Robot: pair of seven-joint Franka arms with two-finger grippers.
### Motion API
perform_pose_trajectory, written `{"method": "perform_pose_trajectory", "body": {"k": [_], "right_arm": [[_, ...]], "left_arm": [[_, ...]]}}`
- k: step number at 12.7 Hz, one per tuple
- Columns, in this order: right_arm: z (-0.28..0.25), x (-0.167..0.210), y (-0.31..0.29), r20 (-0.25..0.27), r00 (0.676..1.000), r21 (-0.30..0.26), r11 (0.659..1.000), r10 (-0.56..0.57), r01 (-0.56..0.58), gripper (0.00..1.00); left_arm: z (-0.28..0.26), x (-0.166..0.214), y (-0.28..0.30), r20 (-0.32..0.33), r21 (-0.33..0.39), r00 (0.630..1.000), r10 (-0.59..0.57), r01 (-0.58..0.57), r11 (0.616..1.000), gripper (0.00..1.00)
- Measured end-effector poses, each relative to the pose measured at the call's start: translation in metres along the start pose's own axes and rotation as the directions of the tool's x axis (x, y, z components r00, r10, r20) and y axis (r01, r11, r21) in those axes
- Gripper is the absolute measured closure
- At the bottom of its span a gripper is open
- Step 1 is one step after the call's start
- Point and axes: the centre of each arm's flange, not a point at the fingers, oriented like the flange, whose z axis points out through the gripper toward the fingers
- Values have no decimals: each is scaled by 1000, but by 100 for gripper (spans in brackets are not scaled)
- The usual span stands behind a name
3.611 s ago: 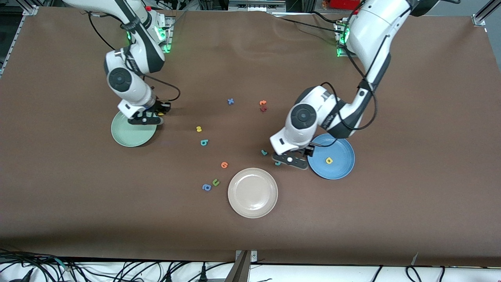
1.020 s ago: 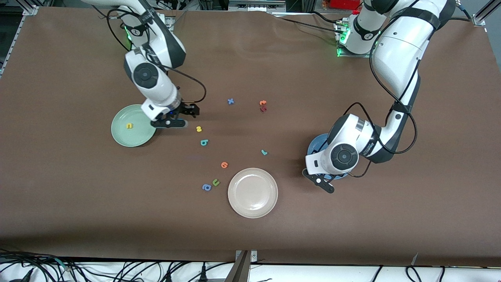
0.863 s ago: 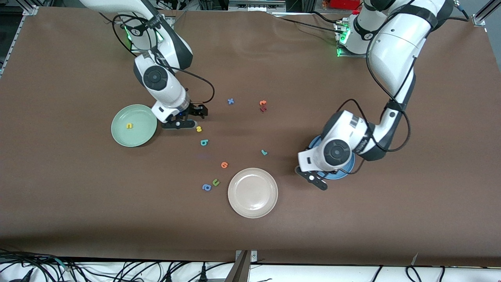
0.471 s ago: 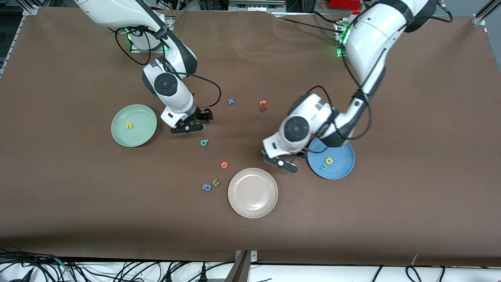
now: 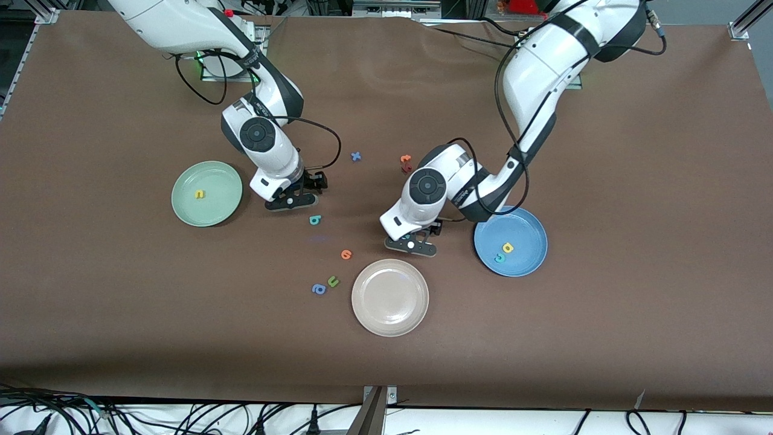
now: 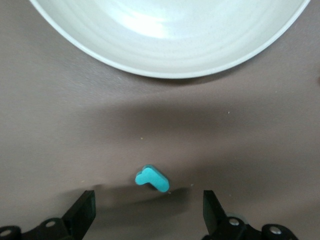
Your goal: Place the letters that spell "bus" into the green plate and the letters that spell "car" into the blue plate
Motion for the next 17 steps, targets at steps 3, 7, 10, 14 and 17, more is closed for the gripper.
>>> {"method": "perform_pose_trajectory", "body": {"k": [3,7,10,14,17], "right_arm": [[10,3,8,-10,1000,-5,1000,-1,1,24],[15,3,12,-8,1000,-11,1000,-2,2,35],[15,4,12,-9,1000,-11,1000,0,0,43],[14,5,12,-13,1000,-11,1000,0,0,68],[12,7,12,-17,1000,-10,1000,3,-4,78]], "left_arm": [[1,-1,6,-12,3,1000,9,-9,1000,42],[-4,3,7,-25,1,1000,8,-8,1000,87],[-5,5,3,-32,9,999,5,-5,1000,89],[-13,14,-9,-56,33,998,3,-1,999,89],[-45,30,-48,-37,75,998,-53,56,996,89]]}}
